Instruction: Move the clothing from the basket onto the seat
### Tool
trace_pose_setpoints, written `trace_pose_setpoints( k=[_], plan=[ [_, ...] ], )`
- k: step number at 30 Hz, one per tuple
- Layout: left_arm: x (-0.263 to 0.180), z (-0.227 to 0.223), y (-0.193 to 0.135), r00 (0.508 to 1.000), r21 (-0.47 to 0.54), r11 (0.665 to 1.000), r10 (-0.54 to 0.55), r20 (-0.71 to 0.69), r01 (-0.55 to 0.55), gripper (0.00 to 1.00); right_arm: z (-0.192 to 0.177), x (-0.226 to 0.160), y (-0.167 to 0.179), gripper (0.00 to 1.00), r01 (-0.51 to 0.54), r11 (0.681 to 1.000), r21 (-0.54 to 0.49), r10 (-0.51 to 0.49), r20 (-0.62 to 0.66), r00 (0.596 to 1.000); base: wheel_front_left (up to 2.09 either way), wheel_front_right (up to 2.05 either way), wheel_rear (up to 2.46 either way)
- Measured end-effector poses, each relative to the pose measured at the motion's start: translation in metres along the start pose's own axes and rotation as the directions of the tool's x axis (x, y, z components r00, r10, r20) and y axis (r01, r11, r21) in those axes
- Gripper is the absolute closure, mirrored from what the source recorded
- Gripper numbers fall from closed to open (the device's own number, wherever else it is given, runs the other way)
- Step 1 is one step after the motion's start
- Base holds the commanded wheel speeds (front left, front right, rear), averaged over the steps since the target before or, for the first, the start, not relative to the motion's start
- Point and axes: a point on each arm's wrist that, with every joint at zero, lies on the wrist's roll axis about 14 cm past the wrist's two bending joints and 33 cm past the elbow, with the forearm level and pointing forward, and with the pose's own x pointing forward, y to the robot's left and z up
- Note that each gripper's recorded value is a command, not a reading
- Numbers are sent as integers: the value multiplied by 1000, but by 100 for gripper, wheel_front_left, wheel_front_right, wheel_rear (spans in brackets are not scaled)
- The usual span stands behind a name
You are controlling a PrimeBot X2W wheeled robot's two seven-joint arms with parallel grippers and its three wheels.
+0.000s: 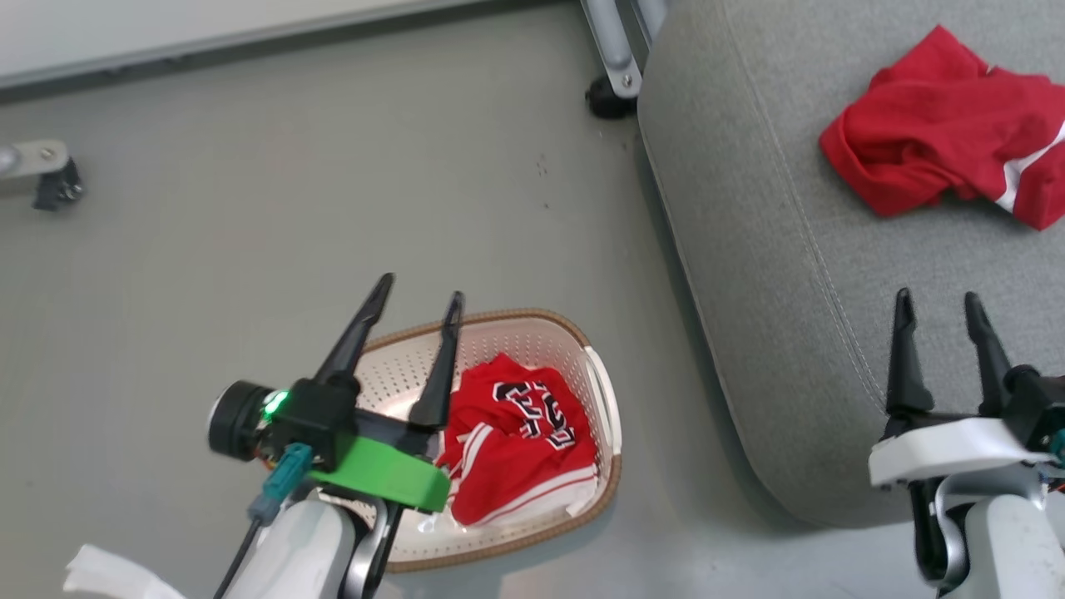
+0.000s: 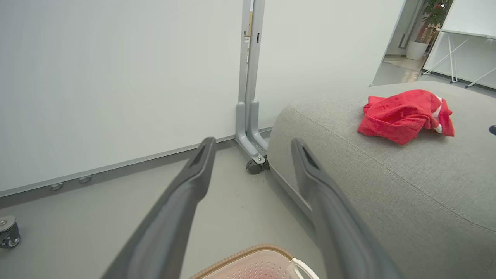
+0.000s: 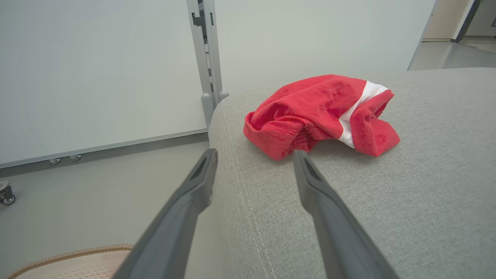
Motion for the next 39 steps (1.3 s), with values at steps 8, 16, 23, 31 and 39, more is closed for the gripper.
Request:
trace_pose_setpoints(
  k=[8, 16, 23, 31, 39],
  plan=[
    [-45, 21, 54, 968, 19, 968, 248, 35, -248, 0, 29, -15, 54, 0, -163, 986, 43, 160, 73, 984, 0, 0, 0],
    [-101, 36, 99, 899, 54, 898, 433, 67, -437, 0, 46, -31, 84, 0, -261, 964, 47, 256, 92, 962, 0, 0, 0],
    [-137, 39, 106, 868, 81, 865, 490, 74, -495, 0, 52, -51, 88, 0, -286, 958, 38, 282, 76, 956, 0, 0, 0],
    [-148, 35, 94, 877, 81, 873, 476, 66, -480, 0, 63, -70, 85, 0, -290, 957, 21, 287, 81, 954, 0, 0, 0],
    [-149, 21, 86, 891, 86, 887, 452, 25, -453, 0, 64, -77, 83, 0, -289, 957, 17, 287, 64, 956, 0, 0, 0]
  ],
)
